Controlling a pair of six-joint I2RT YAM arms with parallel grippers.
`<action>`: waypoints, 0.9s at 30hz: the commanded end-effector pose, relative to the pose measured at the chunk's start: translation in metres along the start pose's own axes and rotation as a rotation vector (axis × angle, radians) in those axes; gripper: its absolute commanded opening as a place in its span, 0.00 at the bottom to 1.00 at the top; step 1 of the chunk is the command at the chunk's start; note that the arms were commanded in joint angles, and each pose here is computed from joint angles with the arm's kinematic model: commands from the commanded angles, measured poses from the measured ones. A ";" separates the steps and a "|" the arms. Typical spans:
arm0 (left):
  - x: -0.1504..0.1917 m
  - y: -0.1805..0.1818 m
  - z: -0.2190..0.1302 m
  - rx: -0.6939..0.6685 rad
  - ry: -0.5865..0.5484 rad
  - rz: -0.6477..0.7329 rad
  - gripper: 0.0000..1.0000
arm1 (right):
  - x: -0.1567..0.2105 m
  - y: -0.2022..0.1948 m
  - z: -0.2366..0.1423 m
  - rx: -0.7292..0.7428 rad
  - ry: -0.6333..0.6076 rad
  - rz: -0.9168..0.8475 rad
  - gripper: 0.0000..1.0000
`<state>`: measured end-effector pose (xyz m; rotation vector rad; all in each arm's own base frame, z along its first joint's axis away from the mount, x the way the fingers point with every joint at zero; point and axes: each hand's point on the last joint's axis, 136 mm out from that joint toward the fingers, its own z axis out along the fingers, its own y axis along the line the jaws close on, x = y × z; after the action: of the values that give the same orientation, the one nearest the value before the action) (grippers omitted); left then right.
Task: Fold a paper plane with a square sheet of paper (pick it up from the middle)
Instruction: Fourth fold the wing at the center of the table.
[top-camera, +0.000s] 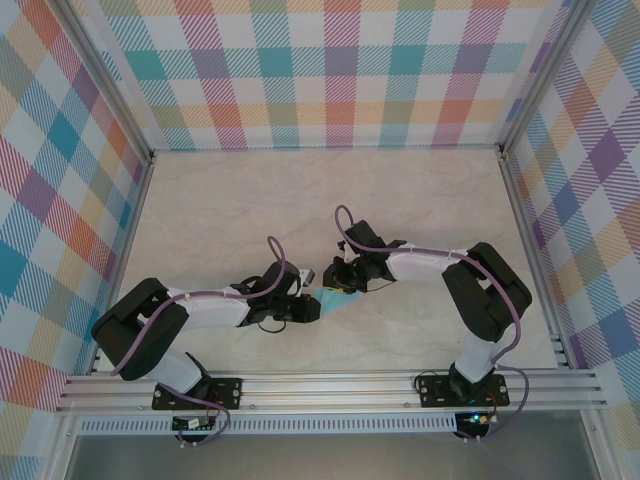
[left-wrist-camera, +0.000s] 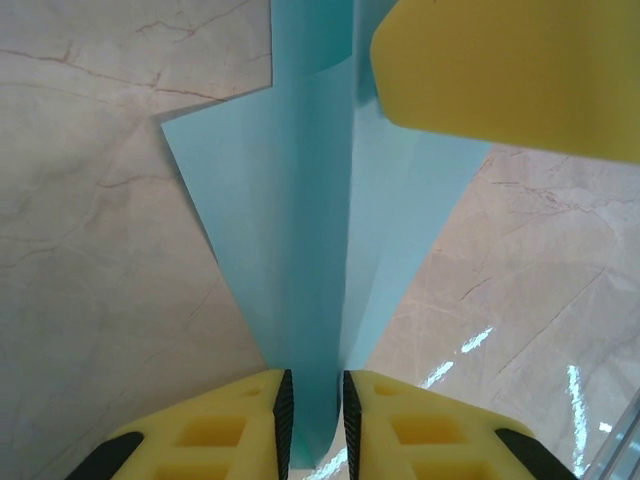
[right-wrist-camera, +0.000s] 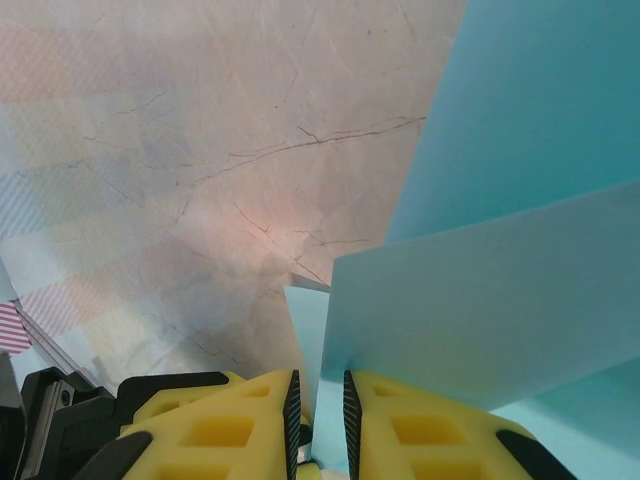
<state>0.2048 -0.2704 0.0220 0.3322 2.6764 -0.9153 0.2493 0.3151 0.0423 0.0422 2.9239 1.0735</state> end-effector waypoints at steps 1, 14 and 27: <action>-0.007 0.004 -0.006 -0.026 -0.014 0.017 0.18 | -0.003 0.003 0.000 0.007 0.001 -0.006 0.21; -0.009 -0.003 -0.003 0.008 -0.008 0.006 0.06 | -0.005 0.001 0.002 0.022 -0.001 -0.004 0.21; -0.011 -0.011 0.007 0.076 -0.001 -0.086 0.03 | -0.009 0.002 0.003 0.026 -0.009 -0.008 0.21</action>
<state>0.2036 -0.2774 0.0199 0.2821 2.6975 -0.9888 0.2517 0.3162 0.0437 0.0446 2.9265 1.0649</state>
